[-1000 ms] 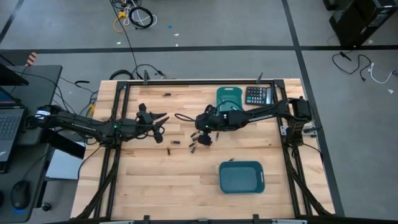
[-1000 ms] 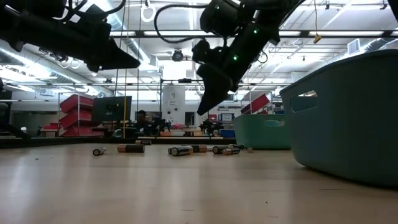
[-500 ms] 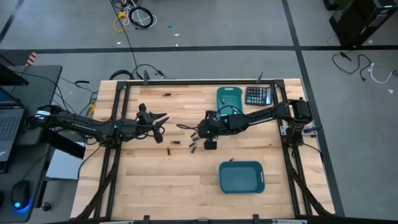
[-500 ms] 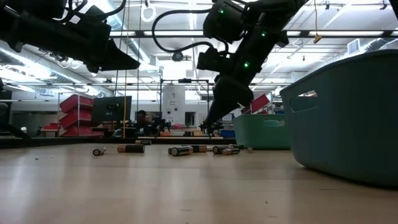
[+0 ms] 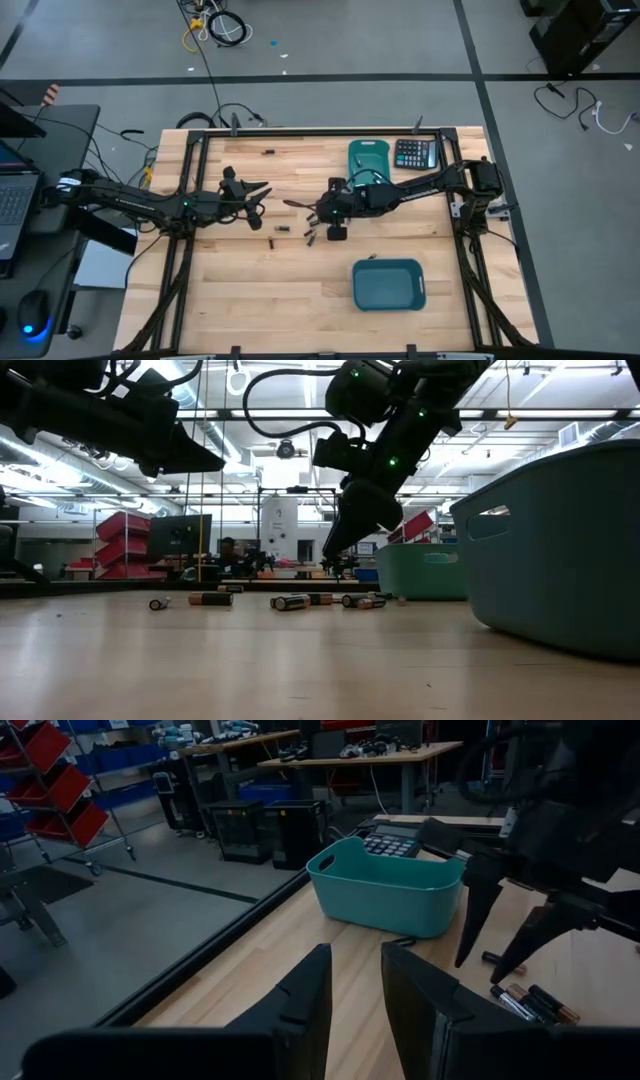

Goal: Sort batteries
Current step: Put the silver battery into the green bin

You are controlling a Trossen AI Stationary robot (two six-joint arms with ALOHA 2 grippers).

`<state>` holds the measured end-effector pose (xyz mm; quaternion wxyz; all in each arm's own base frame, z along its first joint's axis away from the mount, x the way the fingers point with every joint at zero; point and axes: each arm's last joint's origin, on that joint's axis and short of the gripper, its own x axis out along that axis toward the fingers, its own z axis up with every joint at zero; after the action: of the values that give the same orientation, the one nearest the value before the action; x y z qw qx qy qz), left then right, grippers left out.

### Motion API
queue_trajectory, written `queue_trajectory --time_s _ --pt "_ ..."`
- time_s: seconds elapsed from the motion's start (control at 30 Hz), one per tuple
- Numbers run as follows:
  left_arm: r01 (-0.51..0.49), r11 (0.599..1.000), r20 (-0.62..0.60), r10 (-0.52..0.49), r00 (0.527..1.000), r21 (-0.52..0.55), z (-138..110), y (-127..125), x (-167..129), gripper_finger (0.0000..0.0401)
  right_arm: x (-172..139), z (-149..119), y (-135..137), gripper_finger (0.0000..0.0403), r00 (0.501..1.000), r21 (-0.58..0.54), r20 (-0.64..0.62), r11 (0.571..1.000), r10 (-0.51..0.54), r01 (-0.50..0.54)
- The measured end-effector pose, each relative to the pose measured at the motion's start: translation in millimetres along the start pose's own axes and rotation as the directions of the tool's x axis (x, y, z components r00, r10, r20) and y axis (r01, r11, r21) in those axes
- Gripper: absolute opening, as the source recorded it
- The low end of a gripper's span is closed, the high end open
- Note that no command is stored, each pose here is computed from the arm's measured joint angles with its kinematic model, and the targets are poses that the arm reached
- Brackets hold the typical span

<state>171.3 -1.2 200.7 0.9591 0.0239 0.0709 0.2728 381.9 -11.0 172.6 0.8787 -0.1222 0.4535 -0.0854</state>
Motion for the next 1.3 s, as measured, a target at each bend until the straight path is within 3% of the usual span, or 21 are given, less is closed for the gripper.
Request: queue_trajectory --time_s 0.23,0.57,0.8,0.93,1.3 --pt "0.000 1.000 0.000 0.000 1.000 0.000 0 0 0 0.0092 1 -1 -4 0.0115 1.000 0.059 -0.003 0.998 -0.007 0.008" --pt "0.004 1.000 -0.009 -0.004 1.000 -0.010 -1 0 0 0.0092 35 -15 5 0.0114 0.997 0.116 -0.074 0.993 -0.026 0.034" --pt "0.006 1.000 -0.019 -0.006 1.000 -0.011 -2 0 0 0.0092 37 -17 4 0.0113 0.996 0.139 -0.091 0.990 -0.020 0.033" --pt "0.006 1.000 -0.019 -0.006 1.000 -0.011 -2 0 0 0.0092 37 -20 4 0.0113 0.993 0.164 -0.113 0.986 0.047 -0.028" --pt "0.007 1.000 -0.016 -0.008 1.000 -0.014 -2 0 0 0.0092 38 -23 2 0.0113 0.989 0.170 -0.138 0.985 0.051 -0.027"
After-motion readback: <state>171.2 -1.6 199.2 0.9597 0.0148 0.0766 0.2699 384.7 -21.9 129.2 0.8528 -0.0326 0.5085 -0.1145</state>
